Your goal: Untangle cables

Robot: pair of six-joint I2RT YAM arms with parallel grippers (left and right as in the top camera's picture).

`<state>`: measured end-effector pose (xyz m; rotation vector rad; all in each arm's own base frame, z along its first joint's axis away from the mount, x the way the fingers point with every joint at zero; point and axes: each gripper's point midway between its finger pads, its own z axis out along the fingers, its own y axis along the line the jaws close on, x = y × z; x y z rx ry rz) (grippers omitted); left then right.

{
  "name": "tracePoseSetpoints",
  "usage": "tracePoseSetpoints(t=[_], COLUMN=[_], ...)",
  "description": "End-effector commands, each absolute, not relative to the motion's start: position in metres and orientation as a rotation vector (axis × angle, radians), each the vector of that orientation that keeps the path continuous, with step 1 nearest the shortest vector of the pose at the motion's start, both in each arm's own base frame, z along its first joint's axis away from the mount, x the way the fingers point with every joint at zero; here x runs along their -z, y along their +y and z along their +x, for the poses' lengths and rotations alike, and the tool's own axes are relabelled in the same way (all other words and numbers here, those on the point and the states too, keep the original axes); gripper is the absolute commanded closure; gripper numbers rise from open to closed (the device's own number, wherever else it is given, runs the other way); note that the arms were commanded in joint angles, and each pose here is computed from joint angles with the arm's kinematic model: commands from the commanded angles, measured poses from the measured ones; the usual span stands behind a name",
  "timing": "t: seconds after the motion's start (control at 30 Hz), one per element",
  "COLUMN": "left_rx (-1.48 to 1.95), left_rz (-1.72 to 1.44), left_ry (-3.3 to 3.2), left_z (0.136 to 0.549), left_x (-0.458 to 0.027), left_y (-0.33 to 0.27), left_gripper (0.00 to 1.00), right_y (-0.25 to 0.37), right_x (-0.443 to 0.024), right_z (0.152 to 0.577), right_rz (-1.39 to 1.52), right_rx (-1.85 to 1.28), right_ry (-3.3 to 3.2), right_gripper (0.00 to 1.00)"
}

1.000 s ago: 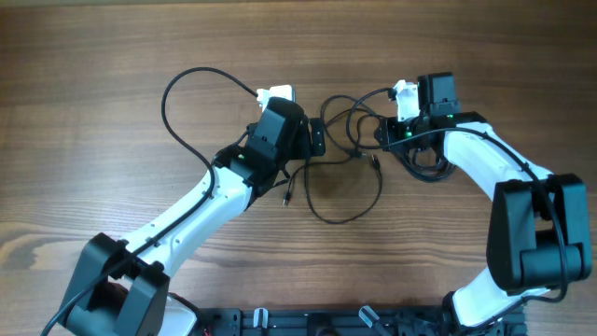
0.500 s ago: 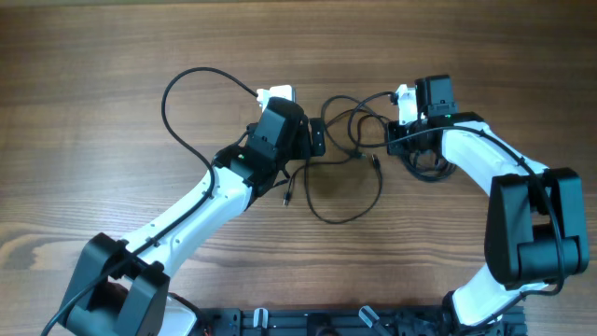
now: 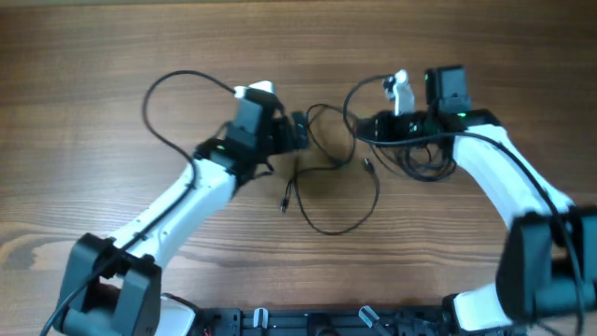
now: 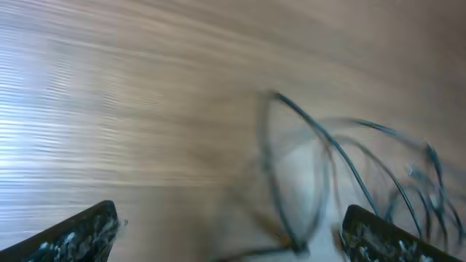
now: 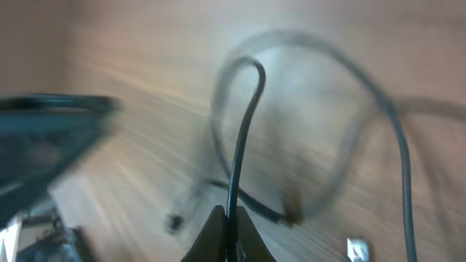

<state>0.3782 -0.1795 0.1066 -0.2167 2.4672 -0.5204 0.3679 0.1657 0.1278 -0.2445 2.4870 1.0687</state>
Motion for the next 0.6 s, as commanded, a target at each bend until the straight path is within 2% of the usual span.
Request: tracePoseSetpoints(t=[0.0, 0.2, 0.33, 0.43, 0.57], left_rx=[0.602, 0.887, 0.932, 0.993, 1.152], left_rz=[-0.384, -0.41, -0.402, -0.373, -0.261], left_ry=[2.408, 2.406, 2.412, 2.418, 2.425], left_z=[0.39, 0.387, 0.384, 0.38, 0.367], left_x=[-0.132, -0.148, -0.149, -0.152, -0.162], left_y=[-0.138, -0.126, -0.127, -0.135, -0.157], left_gripper=[0.0, 0.0, 0.0, 0.0, 0.0], right_y=[0.186, 0.218, 0.234, 0.226, 0.197], right_x=[-0.198, -0.289, -0.348, -0.371, -0.381], right_z=[0.364, 0.355, 0.347, 0.36, 0.387], right_rz=[-0.247, -0.343, -0.414, -0.355, -0.175], right_rx=[-1.154, -1.213, -1.223, -1.125, -0.903], right_ry=[2.332, 2.079, 1.952, 1.915, 1.913], right_gripper=[0.95, 0.96, 0.95, 0.96, 0.96])
